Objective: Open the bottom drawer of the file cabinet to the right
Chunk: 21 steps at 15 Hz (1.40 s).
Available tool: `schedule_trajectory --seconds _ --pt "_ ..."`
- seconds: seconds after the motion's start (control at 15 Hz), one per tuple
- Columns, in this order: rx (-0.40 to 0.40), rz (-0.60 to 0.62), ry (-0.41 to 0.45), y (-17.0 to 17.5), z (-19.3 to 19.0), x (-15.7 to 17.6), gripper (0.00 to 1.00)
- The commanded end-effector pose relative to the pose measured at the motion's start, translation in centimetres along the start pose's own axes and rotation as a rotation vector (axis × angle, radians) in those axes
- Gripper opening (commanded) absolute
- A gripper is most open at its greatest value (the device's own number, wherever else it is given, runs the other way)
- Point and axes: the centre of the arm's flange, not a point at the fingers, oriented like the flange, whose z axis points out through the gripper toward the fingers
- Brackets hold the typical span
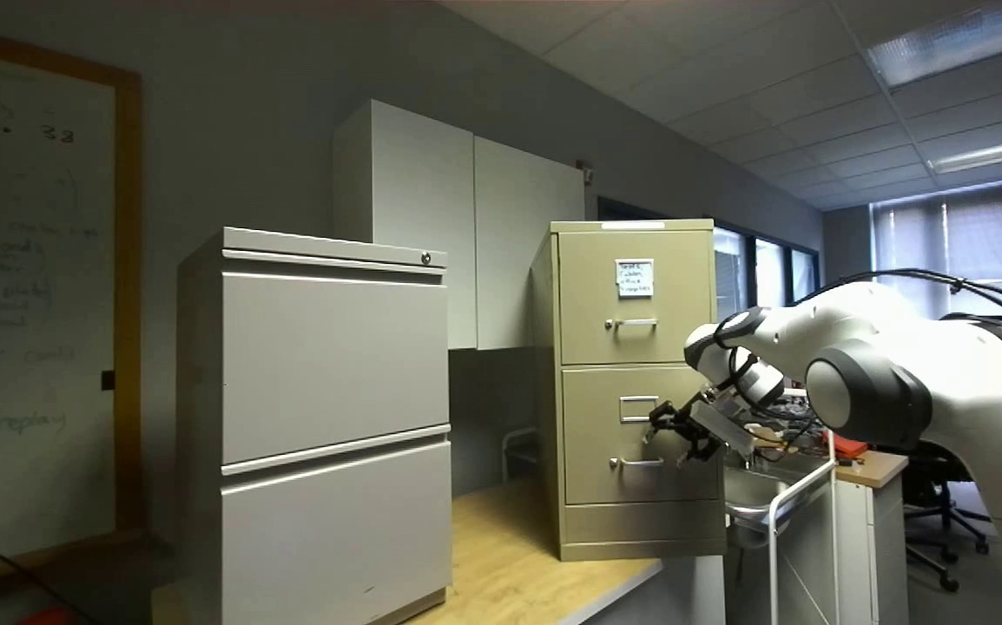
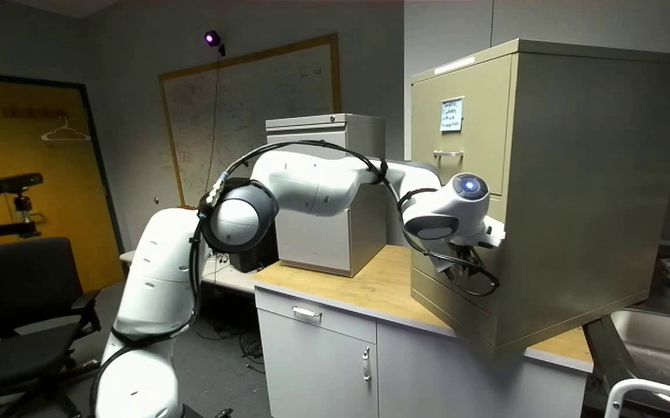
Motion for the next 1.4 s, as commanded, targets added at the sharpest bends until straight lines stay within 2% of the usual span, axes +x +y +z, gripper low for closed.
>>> schedule_trajectory --seconds 0.0,0.33,0.4,0.47,0.53,0.73,0.87,1.13,1.33 --pt "-0.024 0.07 -0.038 0.8 1.9 2.3 1.0" --pt "-0.056 0.13 -0.098 3.5 3.9 1.6 1.0" --pt "-0.065 0.134 -0.106 3.8 4.1 1.6 0.75" --pt "-0.066 0.135 -0.111 3.6 4.0 1.7 0.75" --pt "-0.07 0.129 -0.116 3.2 3.8 1.8 0.69" --pt "-0.093 0.095 -0.14 1.3 2.7 2.0 0.44" --pt "-0.115 0.068 -0.162 -0.9 1.1 2.0 0.31" --pt "-0.119 -0.033 -0.139 -5.7 -2.1 2.5 0.0" --pt "-0.097 -0.133 -0.134 -9.2 -4.2 2.4 0.0"
